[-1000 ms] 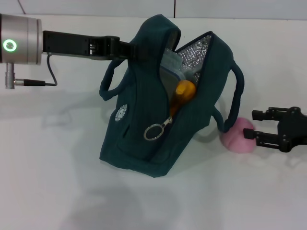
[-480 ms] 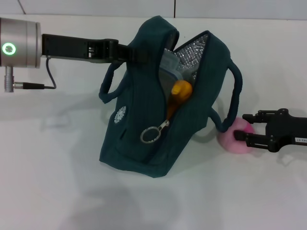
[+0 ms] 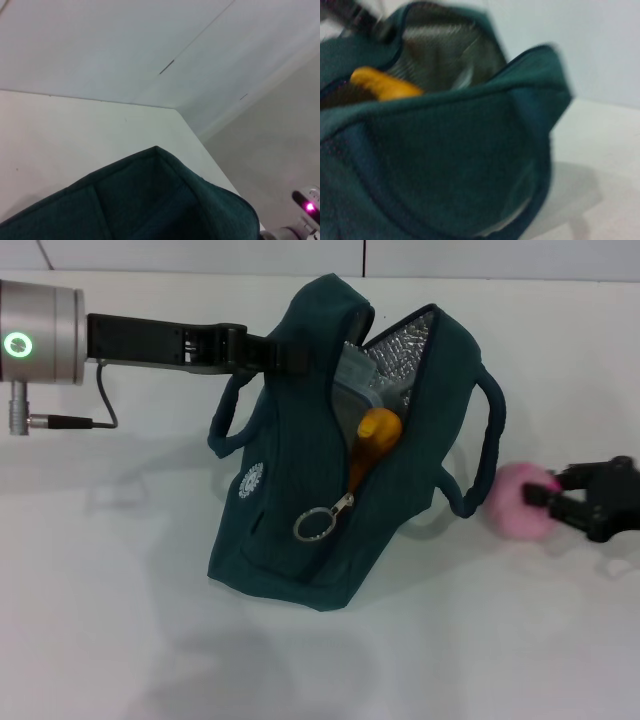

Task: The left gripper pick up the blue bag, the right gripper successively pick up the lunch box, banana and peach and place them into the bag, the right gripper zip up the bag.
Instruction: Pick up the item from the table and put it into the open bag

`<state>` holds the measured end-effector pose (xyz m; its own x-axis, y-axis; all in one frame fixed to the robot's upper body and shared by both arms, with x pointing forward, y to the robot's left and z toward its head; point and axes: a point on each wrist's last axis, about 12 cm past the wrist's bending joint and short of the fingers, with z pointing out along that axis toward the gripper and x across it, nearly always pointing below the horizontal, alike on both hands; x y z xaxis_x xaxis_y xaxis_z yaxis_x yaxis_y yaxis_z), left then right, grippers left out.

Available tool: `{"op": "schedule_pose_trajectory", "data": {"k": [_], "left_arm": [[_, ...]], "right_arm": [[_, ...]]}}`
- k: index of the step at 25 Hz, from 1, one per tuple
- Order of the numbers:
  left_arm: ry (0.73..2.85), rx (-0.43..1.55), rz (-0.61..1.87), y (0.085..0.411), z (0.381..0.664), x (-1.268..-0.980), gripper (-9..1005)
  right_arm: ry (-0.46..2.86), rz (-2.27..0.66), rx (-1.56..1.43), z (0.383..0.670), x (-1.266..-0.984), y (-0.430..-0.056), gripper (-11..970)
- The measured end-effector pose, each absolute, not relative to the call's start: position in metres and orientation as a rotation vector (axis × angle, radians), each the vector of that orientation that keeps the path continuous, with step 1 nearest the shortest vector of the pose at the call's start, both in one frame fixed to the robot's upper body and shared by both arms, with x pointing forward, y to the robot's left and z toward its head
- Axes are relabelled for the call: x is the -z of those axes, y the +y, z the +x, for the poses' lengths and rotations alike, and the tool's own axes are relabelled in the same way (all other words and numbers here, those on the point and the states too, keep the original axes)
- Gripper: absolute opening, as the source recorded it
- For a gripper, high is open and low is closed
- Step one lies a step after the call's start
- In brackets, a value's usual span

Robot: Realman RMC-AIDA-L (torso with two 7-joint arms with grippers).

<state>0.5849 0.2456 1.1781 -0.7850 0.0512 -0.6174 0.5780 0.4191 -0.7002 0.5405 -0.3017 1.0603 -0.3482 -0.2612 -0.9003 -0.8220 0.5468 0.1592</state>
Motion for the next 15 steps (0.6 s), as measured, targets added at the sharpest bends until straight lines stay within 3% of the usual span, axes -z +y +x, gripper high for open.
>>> {"op": "schedule_pose_trajectory", "data": {"k": [3,9,15], "left_arm": [[2.165,1.362,0.533,0.245,0.584,-1.178,54],[2.167,1.369,0.535,0.244,0.584,-1.177,54],[2.17,1.379,0.541,0.24,0.586,-1.18,54]], "right_arm": [[1.849,-0.785,-0.788,0.535,-1.065,-0.318,214],[1.685,-0.607,-0.792,0.517,-1.085,-0.351,164],[1.295,-0.689,-0.848,0.502,-1.117,-0.341,127]]}}
